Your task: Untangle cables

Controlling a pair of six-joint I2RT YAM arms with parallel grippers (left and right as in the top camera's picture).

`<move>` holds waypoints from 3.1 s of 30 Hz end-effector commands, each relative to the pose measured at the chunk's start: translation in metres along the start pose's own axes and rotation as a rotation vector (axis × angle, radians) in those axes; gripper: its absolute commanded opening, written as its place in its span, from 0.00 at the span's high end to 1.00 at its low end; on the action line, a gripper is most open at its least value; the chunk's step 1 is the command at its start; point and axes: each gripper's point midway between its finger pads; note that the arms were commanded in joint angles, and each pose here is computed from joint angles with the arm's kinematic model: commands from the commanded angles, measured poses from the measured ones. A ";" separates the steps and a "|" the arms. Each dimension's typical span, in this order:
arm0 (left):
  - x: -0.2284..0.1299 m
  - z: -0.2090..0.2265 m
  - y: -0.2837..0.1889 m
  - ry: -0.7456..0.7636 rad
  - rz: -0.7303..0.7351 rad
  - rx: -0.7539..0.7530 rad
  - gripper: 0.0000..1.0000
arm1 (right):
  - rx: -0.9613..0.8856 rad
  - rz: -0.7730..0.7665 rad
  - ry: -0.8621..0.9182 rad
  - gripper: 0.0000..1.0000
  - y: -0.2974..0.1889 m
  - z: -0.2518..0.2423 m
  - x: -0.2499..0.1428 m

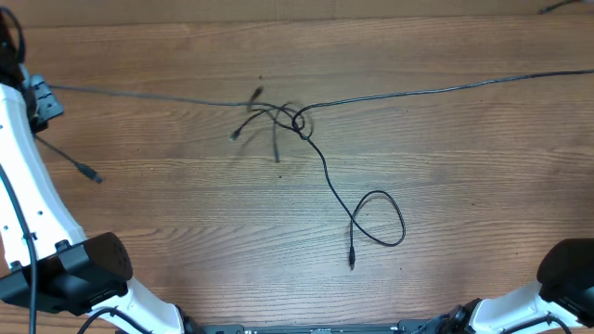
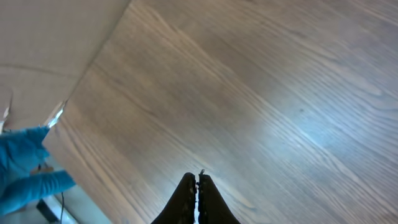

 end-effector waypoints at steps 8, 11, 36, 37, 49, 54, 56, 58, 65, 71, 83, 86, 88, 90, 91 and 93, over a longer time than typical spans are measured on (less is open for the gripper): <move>-0.011 0.053 0.016 -0.110 0.065 0.073 0.96 | -0.101 -0.159 -0.039 0.96 -0.012 -0.025 0.043; -0.012 0.059 0.018 -0.124 0.072 0.079 0.96 | -0.110 -0.185 -0.042 0.96 -0.012 -0.033 0.052; -0.018 0.065 0.026 -0.212 0.098 -0.053 0.96 | -0.058 -0.091 0.095 0.96 0.035 -0.090 0.051; -0.016 0.056 0.025 -0.213 0.096 -0.104 0.96 | -0.023 -0.077 0.090 0.96 0.037 -0.082 0.048; -0.007 -0.042 -0.002 0.170 0.020 -0.422 0.63 | 0.190 0.047 -0.107 0.96 0.058 0.037 -0.005; -0.012 -0.086 -0.018 0.297 -0.002 -0.463 0.00 | 0.267 0.101 -0.193 0.96 0.060 0.091 -0.039; -0.014 -0.104 -0.025 0.342 -0.013 -0.480 0.00 | 0.296 0.124 -0.222 0.96 0.060 0.111 -0.053; -0.018 -0.122 -0.033 0.391 -0.024 -0.497 0.00 | 0.324 0.147 -0.249 0.96 0.059 0.131 -0.068; -0.041 -0.179 -0.060 0.620 -0.060 -0.553 0.00 | 0.505 0.208 -0.339 0.96 0.029 0.201 -0.112; -0.059 -0.218 -0.081 0.734 -0.094 -0.595 0.00 | 0.671 0.138 -0.414 0.96 -0.046 0.255 -0.110; -0.096 -0.299 -0.131 0.961 -0.186 -0.907 0.00 | 0.937 -0.215 -0.432 0.96 -0.259 0.290 -0.053; -0.109 -0.326 -0.149 1.027 -0.216 -1.034 0.00 | 0.995 -0.241 -0.420 0.96 -0.292 0.288 -0.053; -0.116 -0.344 -0.157 1.055 -0.236 -1.092 0.00 | 1.017 -0.244 -0.405 0.96 -0.306 0.286 -0.053; -0.124 -0.363 -0.167 1.092 -0.264 -1.159 0.00 | 1.043 -0.235 -0.396 0.96 -0.317 0.285 -0.056; -0.129 -0.371 -0.174 1.121 -0.283 -1.201 0.00 | 1.059 -0.222 -0.390 0.96 -0.321 0.285 -0.058; -0.144 -0.388 -0.189 1.198 -0.322 -1.303 0.00 | 1.097 -0.195 -0.391 0.96 -0.327 0.287 -0.063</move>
Point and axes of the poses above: each gripper's point midway between its finger pads, its own y axis out along the fingers, its own z axis along the line the jaws close on, x = y × z, and after that the axes turned 6 degrees about y, right-handed
